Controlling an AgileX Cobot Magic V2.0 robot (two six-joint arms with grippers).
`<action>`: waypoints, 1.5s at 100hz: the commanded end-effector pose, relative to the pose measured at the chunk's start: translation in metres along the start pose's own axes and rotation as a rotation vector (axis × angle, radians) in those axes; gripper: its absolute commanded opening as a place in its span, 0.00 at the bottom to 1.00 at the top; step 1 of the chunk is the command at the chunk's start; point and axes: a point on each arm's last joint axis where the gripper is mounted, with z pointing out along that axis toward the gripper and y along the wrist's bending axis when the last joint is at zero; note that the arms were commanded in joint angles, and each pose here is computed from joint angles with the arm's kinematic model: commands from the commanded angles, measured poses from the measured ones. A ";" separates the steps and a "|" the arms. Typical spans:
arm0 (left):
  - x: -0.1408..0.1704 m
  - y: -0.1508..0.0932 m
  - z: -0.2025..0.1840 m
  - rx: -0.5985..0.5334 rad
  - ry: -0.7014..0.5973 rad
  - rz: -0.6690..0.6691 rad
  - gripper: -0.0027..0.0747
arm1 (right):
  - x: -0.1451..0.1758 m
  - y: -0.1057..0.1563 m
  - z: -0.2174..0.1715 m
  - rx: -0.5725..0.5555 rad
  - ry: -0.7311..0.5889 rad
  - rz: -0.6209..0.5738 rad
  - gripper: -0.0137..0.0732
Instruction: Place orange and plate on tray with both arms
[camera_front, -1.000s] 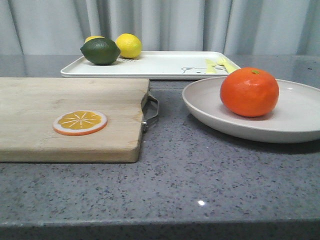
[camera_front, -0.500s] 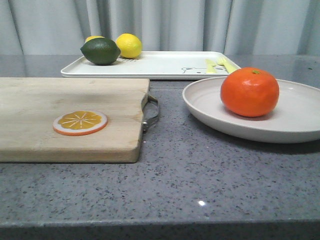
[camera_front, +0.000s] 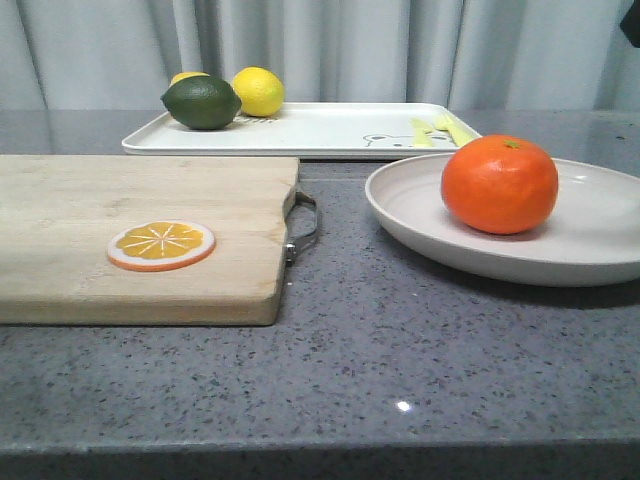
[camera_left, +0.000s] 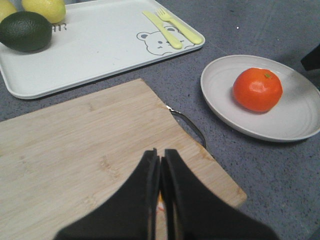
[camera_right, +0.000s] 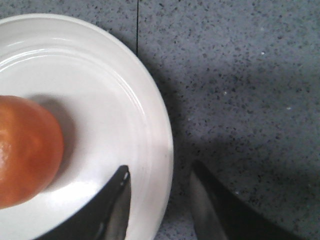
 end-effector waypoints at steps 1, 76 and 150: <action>-0.003 0.000 -0.014 -0.008 -0.133 -0.003 0.01 | -0.016 0.005 -0.006 -0.014 -0.051 -0.010 0.52; 0.006 -0.002 -0.033 0.001 -0.202 -0.003 0.01 | -0.033 0.005 0.037 0.013 0.106 0.003 0.46; 0.006 -0.002 -0.033 0.001 -0.210 -0.005 0.01 | -0.043 0.009 0.026 -0.021 0.109 0.037 0.08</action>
